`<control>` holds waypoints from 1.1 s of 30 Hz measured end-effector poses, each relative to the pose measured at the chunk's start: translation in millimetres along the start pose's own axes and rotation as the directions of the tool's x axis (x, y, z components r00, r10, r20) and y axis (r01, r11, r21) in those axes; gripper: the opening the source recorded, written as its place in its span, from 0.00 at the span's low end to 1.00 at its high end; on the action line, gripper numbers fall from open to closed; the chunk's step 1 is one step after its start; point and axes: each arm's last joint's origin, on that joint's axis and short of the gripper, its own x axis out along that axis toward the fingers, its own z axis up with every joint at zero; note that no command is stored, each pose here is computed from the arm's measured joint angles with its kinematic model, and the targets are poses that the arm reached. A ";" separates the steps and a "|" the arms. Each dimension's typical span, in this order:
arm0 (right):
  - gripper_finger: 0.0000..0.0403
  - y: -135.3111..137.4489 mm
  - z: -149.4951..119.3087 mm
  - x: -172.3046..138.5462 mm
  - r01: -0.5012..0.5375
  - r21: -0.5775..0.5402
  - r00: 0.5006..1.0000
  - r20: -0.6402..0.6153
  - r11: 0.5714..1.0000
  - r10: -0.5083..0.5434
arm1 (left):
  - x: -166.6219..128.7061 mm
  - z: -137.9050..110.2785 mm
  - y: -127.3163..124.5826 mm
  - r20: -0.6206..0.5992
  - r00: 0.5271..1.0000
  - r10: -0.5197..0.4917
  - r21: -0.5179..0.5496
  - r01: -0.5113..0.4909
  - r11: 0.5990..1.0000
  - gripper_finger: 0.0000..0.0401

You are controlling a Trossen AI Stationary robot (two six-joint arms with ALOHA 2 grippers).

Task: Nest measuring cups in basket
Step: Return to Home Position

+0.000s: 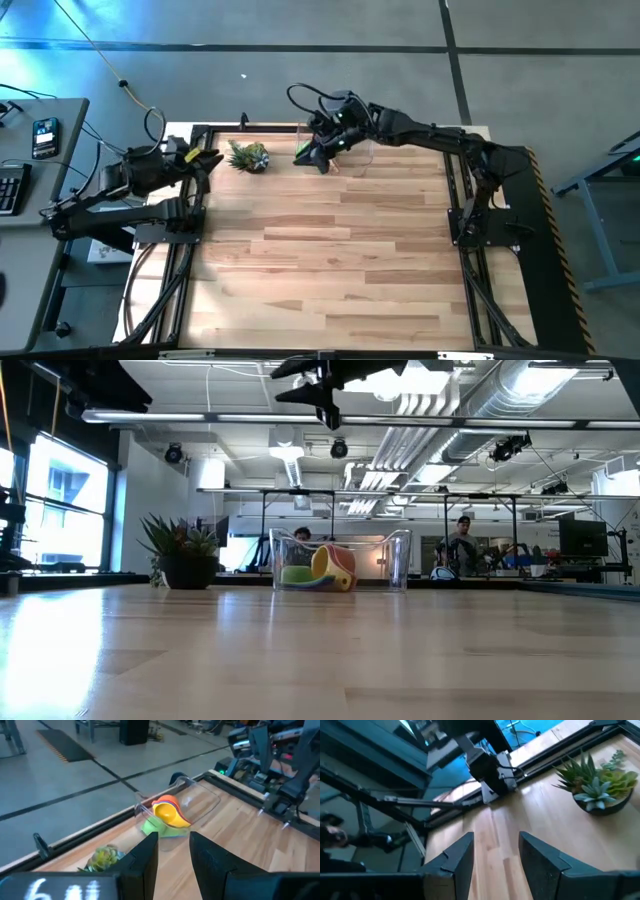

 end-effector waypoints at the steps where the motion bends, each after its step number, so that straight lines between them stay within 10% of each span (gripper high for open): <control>1: 0.36 3.6 0.0 1.8 -0.002 0.006 1.000 0.011 1.000 0.002 | -0.2 -4.6 1.4 0.006 1.000 -0.007 -0.002 0.007 1.000 0.26; 16: 0.36 42.2 5.3 0.5 -0.089 -0.033 0.988 0.122 0.995 0.092 | 21.4 -74.7 12.4 0.190 0.964 -0.185 -0.054 0.198 0.979 0.26; 33: 0.36 102.4 -7.8 -139.2 0.142 -0.386 0.979 0.194 0.912 -0.071 | 64.0 -127.4 11.5 0.125 0.971 -0.206 -0.077 0.216 0.973 0.26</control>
